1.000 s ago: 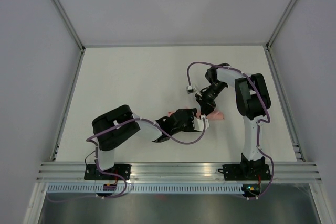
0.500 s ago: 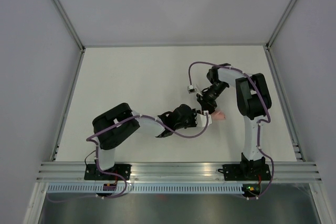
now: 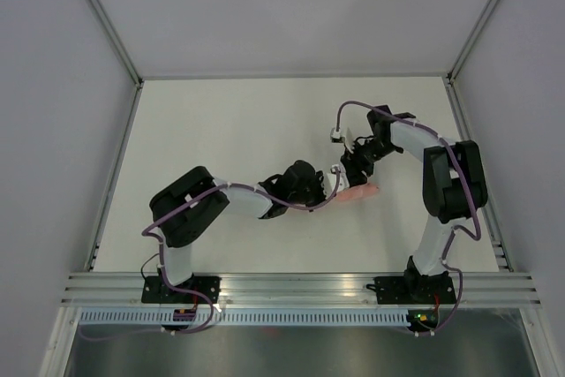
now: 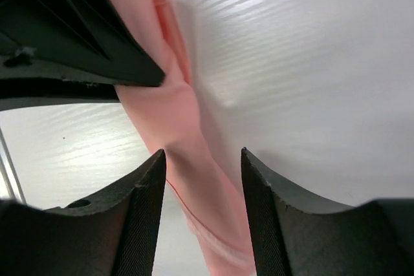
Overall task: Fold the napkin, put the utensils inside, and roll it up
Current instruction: Roll the napkin at the center of the board.
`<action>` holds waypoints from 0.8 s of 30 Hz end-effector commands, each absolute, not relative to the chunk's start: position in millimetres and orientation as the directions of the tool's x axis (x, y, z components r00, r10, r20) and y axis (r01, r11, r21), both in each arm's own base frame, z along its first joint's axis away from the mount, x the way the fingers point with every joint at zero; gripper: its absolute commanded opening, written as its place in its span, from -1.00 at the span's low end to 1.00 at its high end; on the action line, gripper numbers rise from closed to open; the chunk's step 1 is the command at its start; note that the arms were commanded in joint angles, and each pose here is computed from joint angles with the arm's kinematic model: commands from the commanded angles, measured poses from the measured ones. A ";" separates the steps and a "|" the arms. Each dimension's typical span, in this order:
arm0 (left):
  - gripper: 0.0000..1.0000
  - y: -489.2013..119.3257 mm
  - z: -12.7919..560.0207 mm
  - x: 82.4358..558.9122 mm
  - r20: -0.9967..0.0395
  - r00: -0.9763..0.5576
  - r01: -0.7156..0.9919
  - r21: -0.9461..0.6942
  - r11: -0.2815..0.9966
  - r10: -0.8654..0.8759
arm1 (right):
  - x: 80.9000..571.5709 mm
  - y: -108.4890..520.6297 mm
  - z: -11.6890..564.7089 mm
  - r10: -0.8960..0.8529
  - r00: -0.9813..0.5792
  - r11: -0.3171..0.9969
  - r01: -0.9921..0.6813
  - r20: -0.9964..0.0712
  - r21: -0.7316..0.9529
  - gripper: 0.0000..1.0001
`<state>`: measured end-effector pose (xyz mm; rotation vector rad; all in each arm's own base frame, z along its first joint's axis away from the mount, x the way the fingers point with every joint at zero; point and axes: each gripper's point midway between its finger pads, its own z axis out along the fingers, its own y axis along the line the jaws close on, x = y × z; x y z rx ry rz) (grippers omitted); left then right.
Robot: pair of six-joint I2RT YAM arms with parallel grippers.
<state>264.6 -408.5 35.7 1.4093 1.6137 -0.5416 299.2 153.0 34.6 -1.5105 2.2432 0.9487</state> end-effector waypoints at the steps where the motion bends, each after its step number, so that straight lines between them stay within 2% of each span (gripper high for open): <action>1: -0.85 -391.3 5.7 227.3 -0.795 -0.165 0.972 -0.029 0.235 0.584 | 339.6 154.2 75.6 -0.608 -0.370 0.322 -0.924 -0.702 0.208 0.12; 8: -0.87 -387.4 -2.0 211.9 -0.762 -0.262 0.964 -0.175 0.201 0.593 | 317.6 147.8 97.3 -0.571 -0.214 0.299 -0.953 -0.792 0.042 0.17; 10: -0.87 -385.6 -5.2 208.5 -0.746 -0.294 0.956 -0.221 0.194 0.597 | 314.2 146.0 107.6 -0.581 -0.103 0.269 -0.960 -0.807 -0.072 0.18; 15: -0.88 -383.4 -8.1 204.5 -0.713 -0.360 0.931 -0.315 0.185 0.602 | 284.5 139.5 88.7 -0.614 0.007 0.231 -0.955 -0.789 -0.188 0.33; 24: -0.88 -385.8 -8.6 205.6 -0.684 -0.404 0.908 -0.380 0.176 0.607 | 247.0 162.8 54.7 -0.710 0.138 0.073 -0.961 -0.691 -0.268 0.34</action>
